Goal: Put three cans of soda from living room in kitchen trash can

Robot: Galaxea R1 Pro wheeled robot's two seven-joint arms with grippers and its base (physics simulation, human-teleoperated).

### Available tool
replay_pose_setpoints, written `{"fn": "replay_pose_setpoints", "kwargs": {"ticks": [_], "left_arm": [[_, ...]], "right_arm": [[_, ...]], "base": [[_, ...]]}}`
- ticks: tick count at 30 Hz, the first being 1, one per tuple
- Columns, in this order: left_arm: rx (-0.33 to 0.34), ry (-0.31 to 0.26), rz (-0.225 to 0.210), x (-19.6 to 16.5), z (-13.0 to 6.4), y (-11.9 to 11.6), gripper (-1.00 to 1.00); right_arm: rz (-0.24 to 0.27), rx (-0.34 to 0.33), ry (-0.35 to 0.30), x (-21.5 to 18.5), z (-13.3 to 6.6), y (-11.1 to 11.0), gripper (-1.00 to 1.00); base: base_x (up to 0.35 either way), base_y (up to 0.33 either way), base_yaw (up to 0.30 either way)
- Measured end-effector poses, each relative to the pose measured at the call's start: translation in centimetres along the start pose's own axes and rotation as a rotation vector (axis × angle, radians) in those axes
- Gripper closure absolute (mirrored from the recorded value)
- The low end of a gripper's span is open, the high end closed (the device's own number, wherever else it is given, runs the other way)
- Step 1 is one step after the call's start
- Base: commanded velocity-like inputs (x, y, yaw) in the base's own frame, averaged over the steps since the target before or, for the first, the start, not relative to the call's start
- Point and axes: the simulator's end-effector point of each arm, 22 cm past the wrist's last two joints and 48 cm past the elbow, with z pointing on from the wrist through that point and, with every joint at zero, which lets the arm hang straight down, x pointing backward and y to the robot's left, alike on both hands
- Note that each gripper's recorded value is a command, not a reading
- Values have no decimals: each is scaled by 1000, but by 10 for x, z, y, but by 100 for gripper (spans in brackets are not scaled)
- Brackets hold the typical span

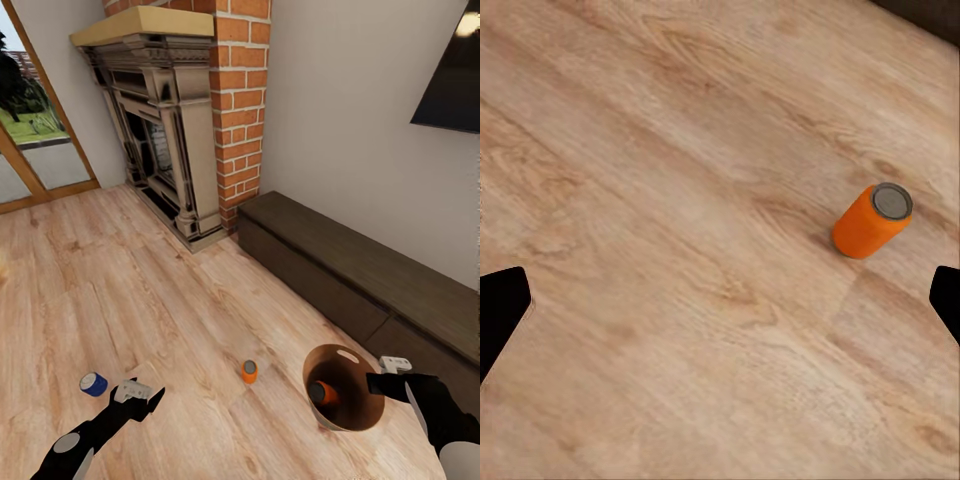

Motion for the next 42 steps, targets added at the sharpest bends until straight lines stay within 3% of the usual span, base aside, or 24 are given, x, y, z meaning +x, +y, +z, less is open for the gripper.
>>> {"fn": "replay_pose_setpoints", "kwargs": {"ticks": [9, 30, 42], "left_arm": [[-4, -1, 4, 0, 0, 1, -100], [0, -12, 12, -6, -1, -2, -100], [1, -21, 13, -11, -2, -2, -100]], "right_arm": [[5, -5, -1, 0, 0, 2, 100], [-9, 2, -12, -5, -4, 2, 100], [-3, -2, -20, -8, -7, 4, 100]], "base": [[64, 95, -250], [20, -231, -241], [134, -146, -84]]}}
